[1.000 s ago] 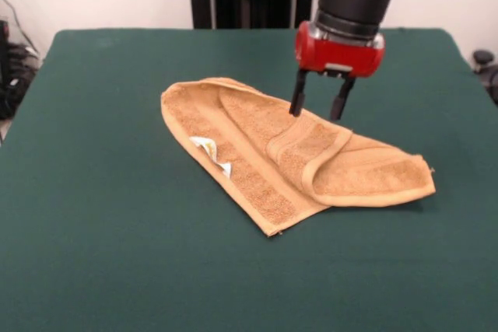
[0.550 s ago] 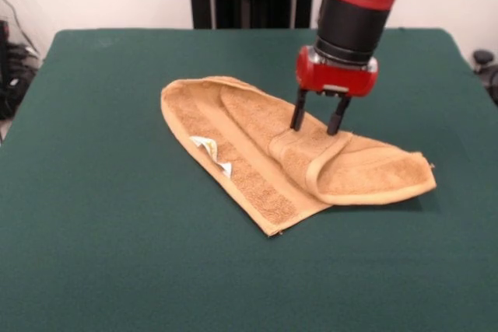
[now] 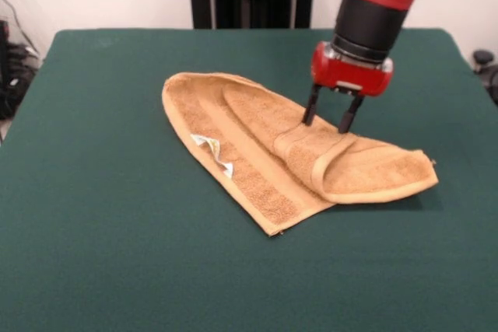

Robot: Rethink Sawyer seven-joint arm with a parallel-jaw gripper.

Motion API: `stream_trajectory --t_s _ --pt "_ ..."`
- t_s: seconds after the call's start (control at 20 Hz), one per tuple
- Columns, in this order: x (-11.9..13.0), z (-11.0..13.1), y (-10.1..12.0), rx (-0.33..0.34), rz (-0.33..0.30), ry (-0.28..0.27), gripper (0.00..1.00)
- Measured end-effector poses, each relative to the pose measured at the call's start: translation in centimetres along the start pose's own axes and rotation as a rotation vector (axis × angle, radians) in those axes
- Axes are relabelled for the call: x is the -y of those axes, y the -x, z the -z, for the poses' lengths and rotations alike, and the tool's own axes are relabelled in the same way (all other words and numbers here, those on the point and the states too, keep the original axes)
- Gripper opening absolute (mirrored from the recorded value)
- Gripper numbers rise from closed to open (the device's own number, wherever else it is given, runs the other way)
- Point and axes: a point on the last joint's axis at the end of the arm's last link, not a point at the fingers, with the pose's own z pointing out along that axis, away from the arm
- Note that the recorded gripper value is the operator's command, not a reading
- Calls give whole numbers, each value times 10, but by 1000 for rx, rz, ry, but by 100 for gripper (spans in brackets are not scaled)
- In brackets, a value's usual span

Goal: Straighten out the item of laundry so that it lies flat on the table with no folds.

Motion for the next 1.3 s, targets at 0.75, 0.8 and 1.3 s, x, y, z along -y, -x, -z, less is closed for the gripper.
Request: stream_trajectory --t_s 0.75,0.8,1.3 --pt "-25 -6 -14 -19 -38 -1 100" --pt "-24 -7 -14 -20 -39 -1 100" --pt "-19 -3 -8 -13 -50 0 100"
